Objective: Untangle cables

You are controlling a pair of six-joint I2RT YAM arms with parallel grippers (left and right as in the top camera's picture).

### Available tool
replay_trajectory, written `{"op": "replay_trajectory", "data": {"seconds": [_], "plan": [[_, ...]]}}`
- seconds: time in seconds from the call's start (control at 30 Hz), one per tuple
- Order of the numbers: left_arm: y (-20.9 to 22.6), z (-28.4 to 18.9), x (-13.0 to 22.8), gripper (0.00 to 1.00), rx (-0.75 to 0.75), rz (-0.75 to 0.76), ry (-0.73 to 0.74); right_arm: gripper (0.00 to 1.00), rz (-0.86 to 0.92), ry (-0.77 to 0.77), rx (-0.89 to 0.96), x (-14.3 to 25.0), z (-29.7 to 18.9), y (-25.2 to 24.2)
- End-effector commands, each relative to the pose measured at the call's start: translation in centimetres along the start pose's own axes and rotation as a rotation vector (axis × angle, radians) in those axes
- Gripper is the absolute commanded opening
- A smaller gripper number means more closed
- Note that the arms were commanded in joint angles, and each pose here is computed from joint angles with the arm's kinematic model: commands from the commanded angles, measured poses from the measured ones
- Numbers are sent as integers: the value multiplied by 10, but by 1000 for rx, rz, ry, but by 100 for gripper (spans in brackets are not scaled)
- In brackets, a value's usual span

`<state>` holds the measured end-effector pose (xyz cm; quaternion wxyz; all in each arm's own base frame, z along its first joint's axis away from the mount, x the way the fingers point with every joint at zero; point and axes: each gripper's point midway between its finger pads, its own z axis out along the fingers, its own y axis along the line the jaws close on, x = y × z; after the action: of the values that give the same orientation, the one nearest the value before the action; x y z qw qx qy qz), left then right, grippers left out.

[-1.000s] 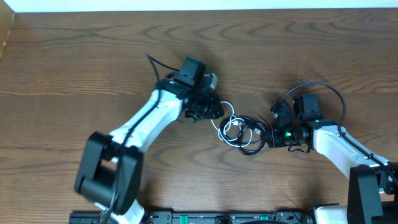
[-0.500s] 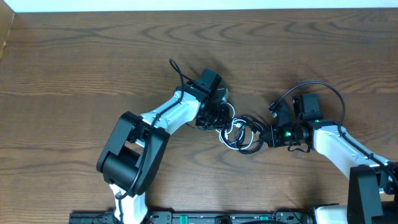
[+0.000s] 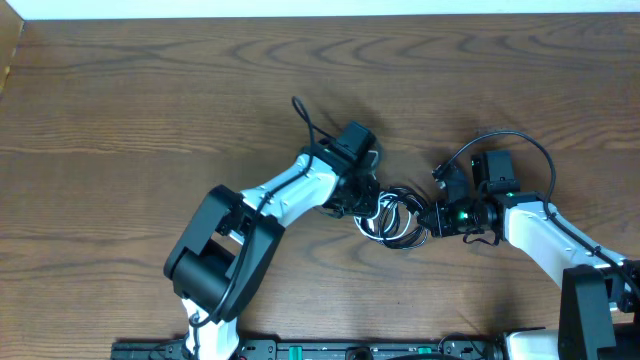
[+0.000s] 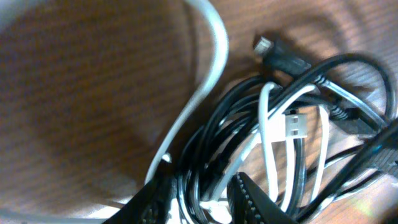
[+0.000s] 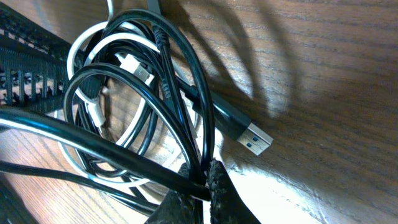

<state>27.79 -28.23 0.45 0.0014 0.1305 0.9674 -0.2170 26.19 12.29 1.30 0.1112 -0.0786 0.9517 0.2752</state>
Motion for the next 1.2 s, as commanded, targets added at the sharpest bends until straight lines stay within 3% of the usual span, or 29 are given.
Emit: {"op": "replay_trajectory", "data": {"seconds": [0.0,0.1,0.2,0.37,0.67,1.17], "plan": [[17,11,10,35,-159,46,4,1,-5,10,-33,4,2,4],[17,12,11,33,-164,50,5,1,-5,10,-33,4,2,4],[18,11,10,8,-165,47,4,1,-5,10,-24,4,2,2],[28,2,7,7,-172,9,4,1,12,31,89,10,1,-17],[44,-72,-20,7,-131,-85,-148,1,369,31,588,36,-27,-94],[35,-201,-36,8,-26,-101,-475,1,393,32,599,38,-29,-95]]}}
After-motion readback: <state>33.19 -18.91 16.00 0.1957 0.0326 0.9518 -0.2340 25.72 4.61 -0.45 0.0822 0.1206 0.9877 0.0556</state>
